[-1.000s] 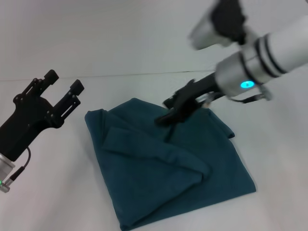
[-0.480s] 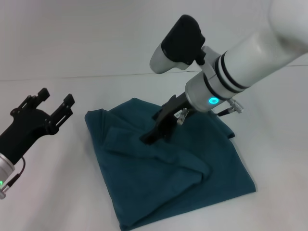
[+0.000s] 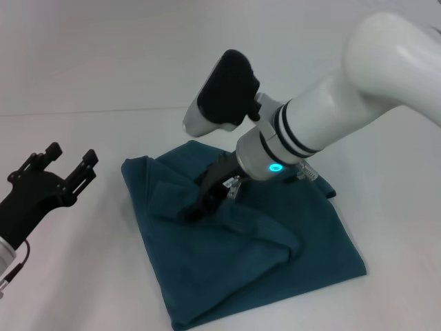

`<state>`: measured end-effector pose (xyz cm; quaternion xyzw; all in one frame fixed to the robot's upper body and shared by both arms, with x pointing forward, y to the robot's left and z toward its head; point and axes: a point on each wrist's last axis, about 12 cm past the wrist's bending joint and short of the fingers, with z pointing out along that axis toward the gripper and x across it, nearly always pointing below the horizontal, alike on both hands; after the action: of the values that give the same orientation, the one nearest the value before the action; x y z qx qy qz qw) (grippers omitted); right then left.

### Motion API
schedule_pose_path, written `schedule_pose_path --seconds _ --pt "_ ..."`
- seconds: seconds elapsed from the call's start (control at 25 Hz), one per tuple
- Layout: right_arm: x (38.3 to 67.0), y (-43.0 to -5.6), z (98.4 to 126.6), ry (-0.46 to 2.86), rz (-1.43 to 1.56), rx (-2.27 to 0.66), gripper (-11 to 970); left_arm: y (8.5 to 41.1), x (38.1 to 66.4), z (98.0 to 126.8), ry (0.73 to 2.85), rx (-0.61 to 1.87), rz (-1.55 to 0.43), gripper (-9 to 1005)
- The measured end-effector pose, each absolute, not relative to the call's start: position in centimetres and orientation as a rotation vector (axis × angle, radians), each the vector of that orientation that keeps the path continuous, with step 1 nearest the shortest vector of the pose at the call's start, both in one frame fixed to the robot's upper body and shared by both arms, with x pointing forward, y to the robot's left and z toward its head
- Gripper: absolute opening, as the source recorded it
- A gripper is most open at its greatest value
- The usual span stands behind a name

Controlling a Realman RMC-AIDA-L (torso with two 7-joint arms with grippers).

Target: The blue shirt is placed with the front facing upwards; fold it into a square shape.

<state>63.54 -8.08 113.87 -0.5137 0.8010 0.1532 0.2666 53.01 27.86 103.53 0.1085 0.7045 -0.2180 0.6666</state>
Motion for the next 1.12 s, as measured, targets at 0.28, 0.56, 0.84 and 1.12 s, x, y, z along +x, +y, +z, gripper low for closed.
schedule_pose_path --seconds 0.28,0.56,0.84,1.12 --pt "63.3 -7.2 113.4 2.131 0.356 -1.429 778 28.1 52.7 103.3 1.593 0.225 -0.485 726" --pt "63.5 -7.3 112.9 2.131 0.3 -1.421 752 28.0 52.8 103.3 1.592 0.227 -0.488 727" --pt "63.7 -7.5 112.6 2.138 0.277 -1.428 530 27.7 53.1 103.4 1.591 0.235 -0.494 727" --pt "63.8 -7.6 113.0 2.124 0.286 -1.402 140 27.7 53.1 103.4 1.591 0.235 -0.494 727"
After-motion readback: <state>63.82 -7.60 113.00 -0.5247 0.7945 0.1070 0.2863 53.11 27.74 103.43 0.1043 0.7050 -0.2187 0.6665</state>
